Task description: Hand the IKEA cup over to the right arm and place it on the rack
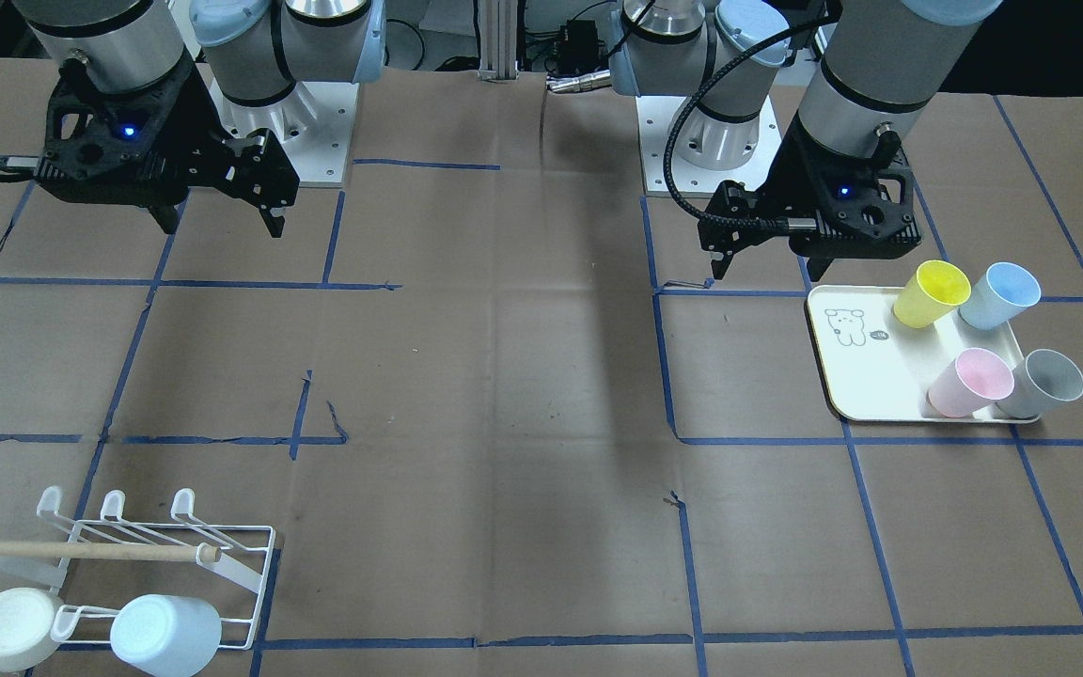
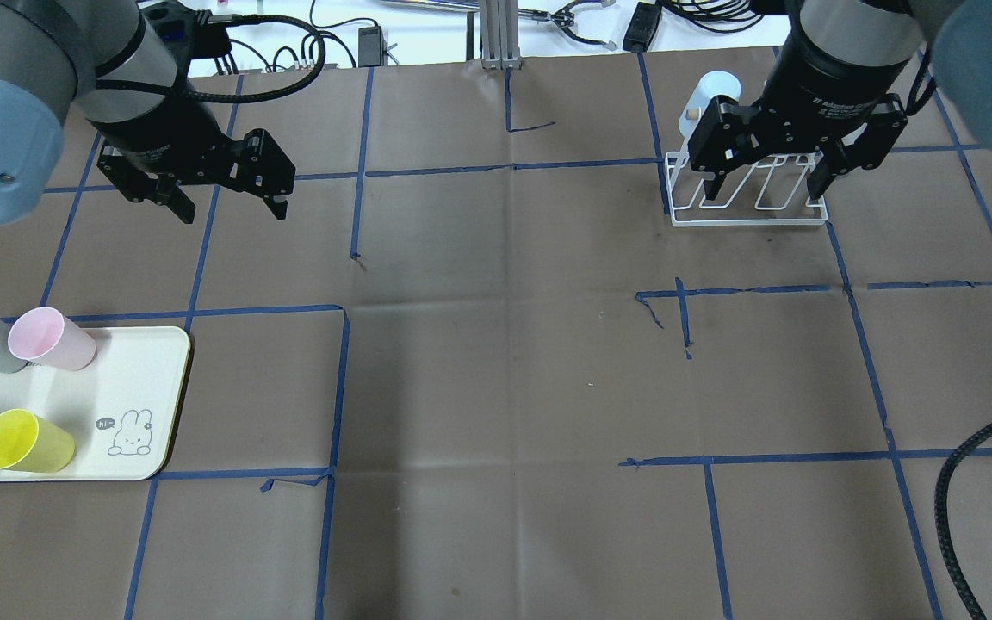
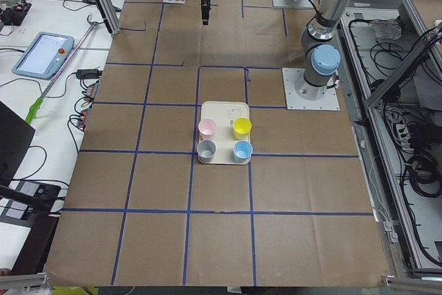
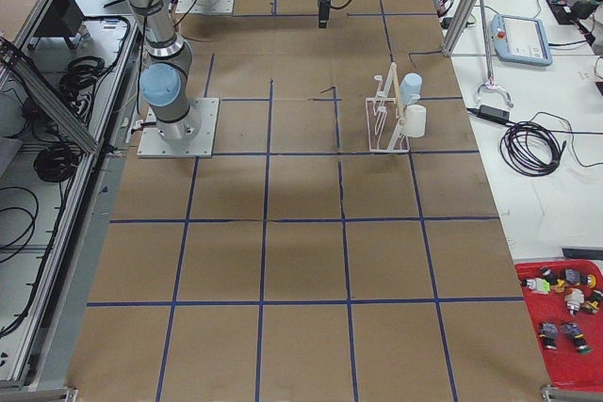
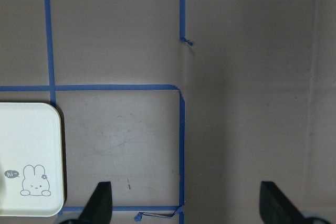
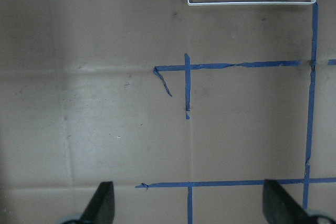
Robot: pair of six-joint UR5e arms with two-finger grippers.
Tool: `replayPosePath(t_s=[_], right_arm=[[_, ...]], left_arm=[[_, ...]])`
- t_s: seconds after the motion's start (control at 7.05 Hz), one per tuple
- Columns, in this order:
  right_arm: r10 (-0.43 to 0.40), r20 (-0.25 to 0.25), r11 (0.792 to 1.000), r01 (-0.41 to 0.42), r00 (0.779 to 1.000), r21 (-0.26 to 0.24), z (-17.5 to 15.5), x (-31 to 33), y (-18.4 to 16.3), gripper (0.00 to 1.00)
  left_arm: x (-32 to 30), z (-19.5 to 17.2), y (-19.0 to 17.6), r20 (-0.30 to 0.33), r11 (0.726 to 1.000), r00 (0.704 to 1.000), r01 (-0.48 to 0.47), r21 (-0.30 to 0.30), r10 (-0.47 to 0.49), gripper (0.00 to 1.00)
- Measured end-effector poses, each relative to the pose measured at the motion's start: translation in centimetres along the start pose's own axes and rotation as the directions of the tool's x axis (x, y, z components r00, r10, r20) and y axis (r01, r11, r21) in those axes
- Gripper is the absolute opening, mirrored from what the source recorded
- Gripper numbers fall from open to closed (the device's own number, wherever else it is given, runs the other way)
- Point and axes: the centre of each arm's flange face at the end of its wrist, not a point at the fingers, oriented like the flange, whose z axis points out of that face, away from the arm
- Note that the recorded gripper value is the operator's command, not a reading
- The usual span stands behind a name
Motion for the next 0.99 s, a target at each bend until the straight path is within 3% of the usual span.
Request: replayPosePath(t_s=[0.99], right_arm=[[-0.002,0.002,1.000,0.002,1.000,0.001,0.32,-0.78,-0.35,1.00]], left_arm=[[-0.12,-0.02,-0.06,-0.001,1.000,1.000,0.003,0.001,-0.003,1.00]])
